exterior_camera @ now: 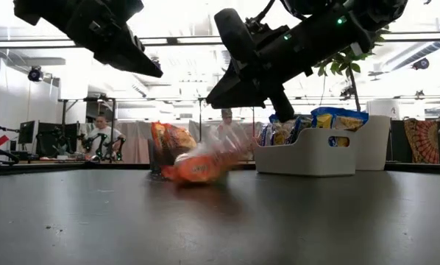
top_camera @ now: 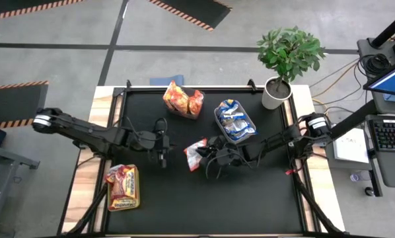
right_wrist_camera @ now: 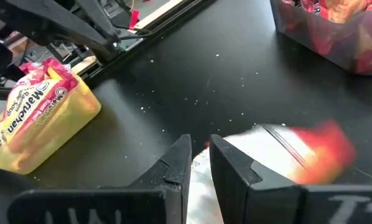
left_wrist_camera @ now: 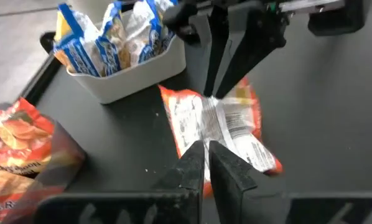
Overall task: Sort Maruchan noodles
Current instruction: Put the orange noodle pack into the black bin
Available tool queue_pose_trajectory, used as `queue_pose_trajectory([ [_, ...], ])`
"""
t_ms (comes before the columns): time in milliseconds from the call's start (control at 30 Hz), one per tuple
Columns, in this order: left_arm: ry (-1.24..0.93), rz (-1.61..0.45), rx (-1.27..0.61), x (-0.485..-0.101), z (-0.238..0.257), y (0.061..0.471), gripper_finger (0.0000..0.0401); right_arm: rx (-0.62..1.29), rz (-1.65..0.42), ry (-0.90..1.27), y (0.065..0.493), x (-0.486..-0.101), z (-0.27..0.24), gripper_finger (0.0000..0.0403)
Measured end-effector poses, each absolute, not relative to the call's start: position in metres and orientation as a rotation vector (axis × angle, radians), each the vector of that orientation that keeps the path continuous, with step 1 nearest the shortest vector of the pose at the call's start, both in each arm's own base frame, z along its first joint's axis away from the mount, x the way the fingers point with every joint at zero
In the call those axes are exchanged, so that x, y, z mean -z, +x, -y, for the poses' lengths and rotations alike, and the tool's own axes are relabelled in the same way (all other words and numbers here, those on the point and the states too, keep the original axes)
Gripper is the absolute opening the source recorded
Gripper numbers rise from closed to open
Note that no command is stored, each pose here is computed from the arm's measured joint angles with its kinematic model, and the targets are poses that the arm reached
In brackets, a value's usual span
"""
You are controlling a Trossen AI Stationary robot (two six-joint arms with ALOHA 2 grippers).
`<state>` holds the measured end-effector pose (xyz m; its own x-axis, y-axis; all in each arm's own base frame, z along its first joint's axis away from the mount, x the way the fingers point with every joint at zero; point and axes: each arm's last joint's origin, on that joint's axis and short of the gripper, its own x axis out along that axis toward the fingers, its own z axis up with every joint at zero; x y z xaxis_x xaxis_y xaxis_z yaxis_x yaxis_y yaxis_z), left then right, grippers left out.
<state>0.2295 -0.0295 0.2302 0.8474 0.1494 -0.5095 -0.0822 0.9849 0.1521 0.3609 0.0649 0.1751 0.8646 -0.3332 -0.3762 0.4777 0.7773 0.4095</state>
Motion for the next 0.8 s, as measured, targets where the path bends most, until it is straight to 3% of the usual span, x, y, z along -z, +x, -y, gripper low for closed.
queue_pose_trajectory([
  [433, 0.1, -0.557, -0.124, -0.218, 0.03, 0.233, 0.0049, 0.426, -0.34, 0.496, 0.358, -0.18, -0.06, 0.0009],
  [800, 0.074, -0.559, -0.126, -0.18, 0.035, 0.263, 0.0041, 0.518, -0.665, 0.464, 0.336, -0.204, -0.066, 0.0009],
])
